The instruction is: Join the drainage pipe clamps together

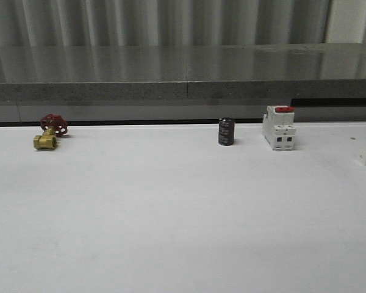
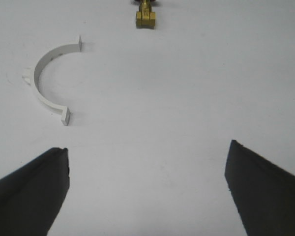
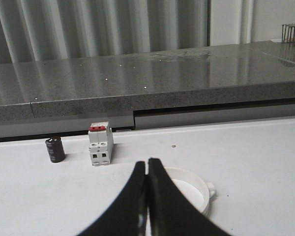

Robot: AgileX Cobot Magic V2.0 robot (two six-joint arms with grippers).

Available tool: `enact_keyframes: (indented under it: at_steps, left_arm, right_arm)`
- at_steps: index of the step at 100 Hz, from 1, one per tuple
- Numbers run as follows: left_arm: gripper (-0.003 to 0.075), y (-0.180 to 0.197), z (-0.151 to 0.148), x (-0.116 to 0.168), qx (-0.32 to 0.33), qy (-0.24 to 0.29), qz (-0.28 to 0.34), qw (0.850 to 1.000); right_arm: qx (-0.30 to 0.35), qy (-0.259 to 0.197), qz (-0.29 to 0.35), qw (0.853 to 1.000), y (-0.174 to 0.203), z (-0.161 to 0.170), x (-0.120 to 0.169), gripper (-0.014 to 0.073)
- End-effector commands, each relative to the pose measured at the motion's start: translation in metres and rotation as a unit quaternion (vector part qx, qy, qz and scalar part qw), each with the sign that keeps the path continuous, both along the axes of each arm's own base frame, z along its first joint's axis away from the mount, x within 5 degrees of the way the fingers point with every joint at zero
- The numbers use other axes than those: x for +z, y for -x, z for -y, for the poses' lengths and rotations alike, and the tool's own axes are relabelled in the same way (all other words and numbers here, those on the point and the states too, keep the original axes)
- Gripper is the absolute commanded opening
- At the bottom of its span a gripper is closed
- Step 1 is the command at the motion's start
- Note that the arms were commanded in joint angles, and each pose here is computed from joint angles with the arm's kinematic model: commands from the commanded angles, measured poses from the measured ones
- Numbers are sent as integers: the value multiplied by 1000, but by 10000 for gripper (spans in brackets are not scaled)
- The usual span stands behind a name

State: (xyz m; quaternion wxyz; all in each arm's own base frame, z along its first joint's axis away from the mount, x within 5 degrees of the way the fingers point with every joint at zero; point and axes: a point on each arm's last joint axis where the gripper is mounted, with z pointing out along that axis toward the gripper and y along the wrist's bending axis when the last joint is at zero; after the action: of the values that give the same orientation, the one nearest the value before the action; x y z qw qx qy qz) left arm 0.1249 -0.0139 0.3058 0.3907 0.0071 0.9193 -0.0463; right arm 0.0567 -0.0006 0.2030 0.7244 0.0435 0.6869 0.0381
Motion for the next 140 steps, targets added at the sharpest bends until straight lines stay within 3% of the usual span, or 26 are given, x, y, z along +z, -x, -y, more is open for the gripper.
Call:
enact_keyframes:
  at_steps: [1, 30, 57, 94, 140]
  left_arm:
    - [636, -29, -2, 13, 19, 6, 13, 1000]
    - [636, -130, -39, -2, 63, -38, -70, 995]
    - [636, -196, -79, -48, 64, -65, -130, 987]
    - [636, -232, -107, -98, 53, -63, -178, 981]
    - [634, -253, -115, -123, 44, -60, -195, 978]
  right_arm:
    - [0, 1, 60, 998, 3, 0, 14, -68]
    - [0, 1, 60, 998, 3, 0, 14, -68]
    - [0, 1, 60, 998, 3, 0, 14, -68]
    - [0, 1, 60, 998, 3, 0, 14, -68]
    - [0, 1, 60, 998, 3, 0, 14, -68]
